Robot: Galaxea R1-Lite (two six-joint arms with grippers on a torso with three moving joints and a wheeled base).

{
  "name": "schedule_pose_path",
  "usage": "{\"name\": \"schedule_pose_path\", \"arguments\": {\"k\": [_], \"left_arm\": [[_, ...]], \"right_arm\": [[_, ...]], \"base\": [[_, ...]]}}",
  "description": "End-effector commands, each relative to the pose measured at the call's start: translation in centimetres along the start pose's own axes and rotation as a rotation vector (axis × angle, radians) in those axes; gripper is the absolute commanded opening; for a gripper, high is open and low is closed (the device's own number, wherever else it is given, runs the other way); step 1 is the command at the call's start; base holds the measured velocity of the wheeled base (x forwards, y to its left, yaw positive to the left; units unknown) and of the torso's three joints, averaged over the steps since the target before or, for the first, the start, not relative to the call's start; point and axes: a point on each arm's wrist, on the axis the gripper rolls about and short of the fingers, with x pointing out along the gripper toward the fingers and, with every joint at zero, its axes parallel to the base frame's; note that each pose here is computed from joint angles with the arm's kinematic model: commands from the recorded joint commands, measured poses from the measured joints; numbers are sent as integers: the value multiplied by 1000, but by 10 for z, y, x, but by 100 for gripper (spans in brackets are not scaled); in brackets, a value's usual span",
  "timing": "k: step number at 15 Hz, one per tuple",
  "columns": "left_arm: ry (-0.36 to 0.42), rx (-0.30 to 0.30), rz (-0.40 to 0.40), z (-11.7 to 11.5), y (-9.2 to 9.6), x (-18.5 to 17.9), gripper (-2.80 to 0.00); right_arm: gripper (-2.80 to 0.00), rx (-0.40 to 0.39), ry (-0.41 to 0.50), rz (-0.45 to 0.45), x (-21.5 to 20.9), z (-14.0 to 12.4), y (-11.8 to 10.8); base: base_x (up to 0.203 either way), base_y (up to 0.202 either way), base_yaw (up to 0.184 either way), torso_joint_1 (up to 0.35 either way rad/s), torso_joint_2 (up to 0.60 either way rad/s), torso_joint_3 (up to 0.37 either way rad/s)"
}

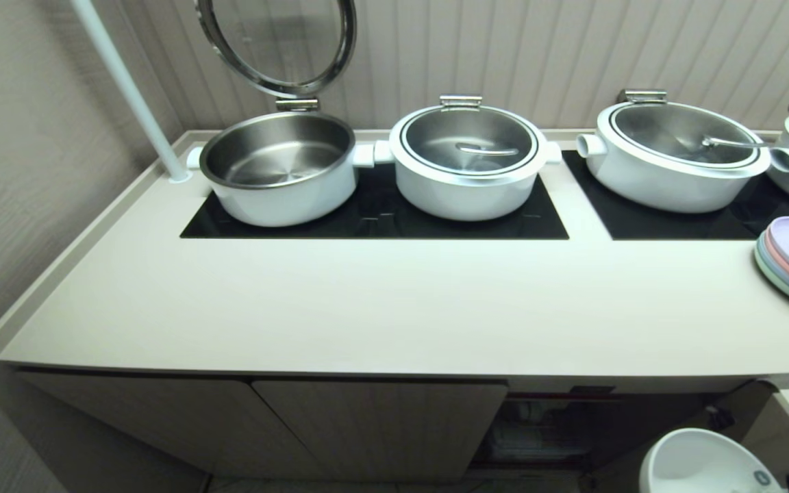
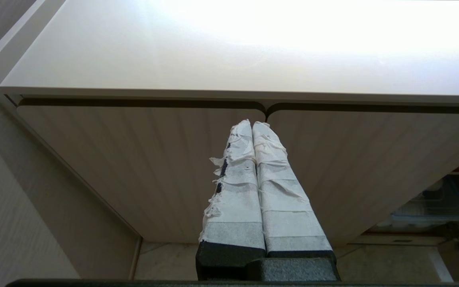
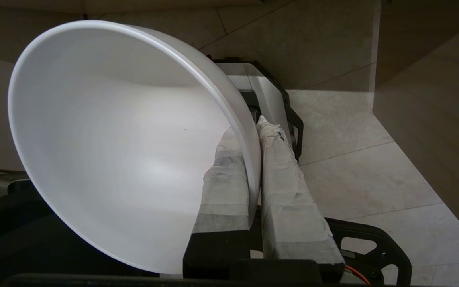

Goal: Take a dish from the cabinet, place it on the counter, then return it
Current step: Put it back into the cabinet

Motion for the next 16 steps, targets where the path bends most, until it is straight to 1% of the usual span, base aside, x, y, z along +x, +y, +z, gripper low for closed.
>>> {"name": "schedule_pose_path", "arguments": {"k": [1, 3, 11, 16], "left_arm": [[-1, -1, 0, 0, 0, 0, -280], [-1, -1, 0, 0, 0, 0, -280], [-1, -1, 0, 0, 0, 0, -280], [-1, -1, 0, 0, 0, 0, -280]], "right_arm": [[-280, -1, -1, 3, -1, 0, 0], [-280, -3, -8, 7, -2, 1, 1], [-280, 0, 12, 0, -5, -3, 0], [-280, 2, 24, -5, -5, -4, 0]], "base": [[0, 0, 0, 0, 0, 0], [0, 0, 0, 0, 0, 0], [0, 0, 0, -6, 5, 6], [0, 0, 0, -54, 120, 59]]}}
